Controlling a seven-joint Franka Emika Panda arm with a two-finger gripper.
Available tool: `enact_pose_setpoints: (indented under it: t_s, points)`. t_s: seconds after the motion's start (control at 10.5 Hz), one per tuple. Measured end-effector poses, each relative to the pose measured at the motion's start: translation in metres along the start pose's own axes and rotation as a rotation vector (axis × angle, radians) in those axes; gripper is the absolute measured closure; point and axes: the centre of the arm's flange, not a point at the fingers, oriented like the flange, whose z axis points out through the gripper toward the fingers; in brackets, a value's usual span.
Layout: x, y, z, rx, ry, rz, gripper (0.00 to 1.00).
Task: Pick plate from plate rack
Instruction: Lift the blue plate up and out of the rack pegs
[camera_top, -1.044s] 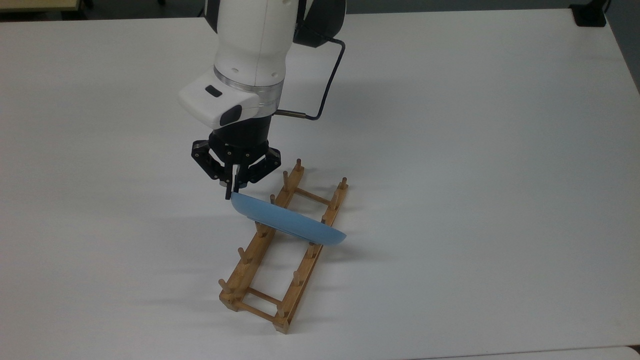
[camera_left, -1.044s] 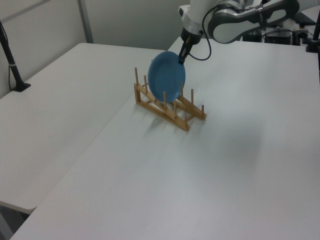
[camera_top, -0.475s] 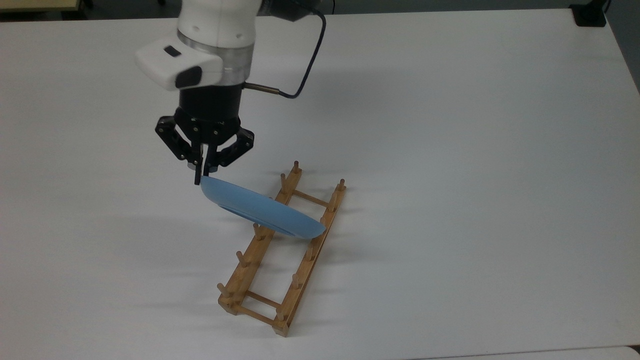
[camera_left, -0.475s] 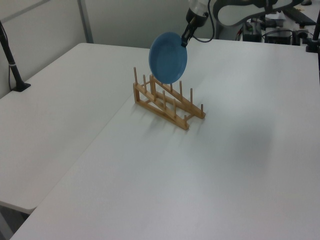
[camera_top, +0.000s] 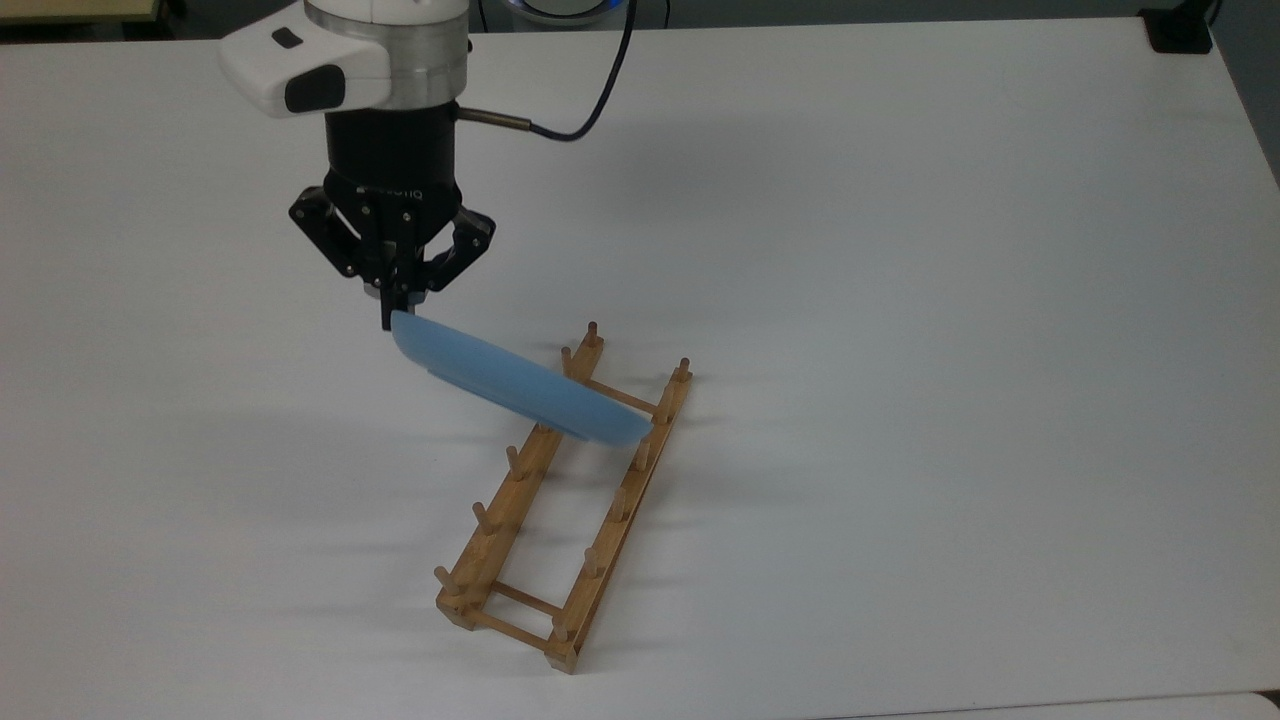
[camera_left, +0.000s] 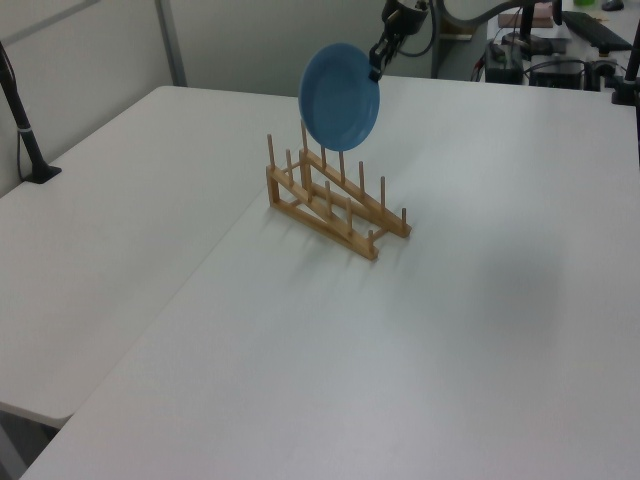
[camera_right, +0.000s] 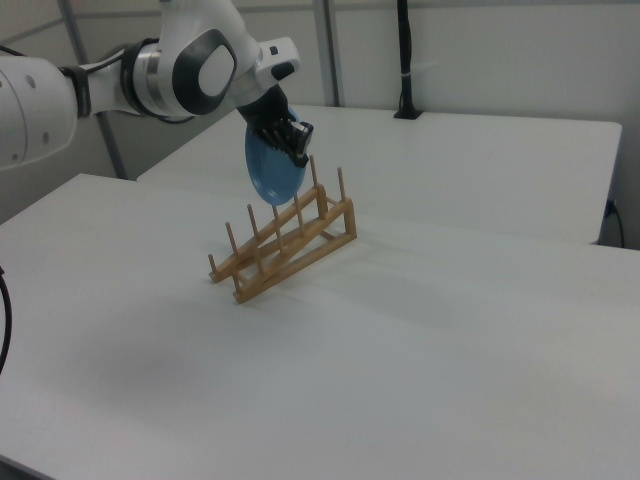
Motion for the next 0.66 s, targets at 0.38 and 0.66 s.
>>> enact_pose_setpoints:
  t_s: [0.38,0.66]
  points:
    - [-0.023,-0.01,-0.004,0.068,-0.194,0.012,0.95]
    - [-0.055,-0.034,0.006,0.125,-0.417,-0.201,0.95]
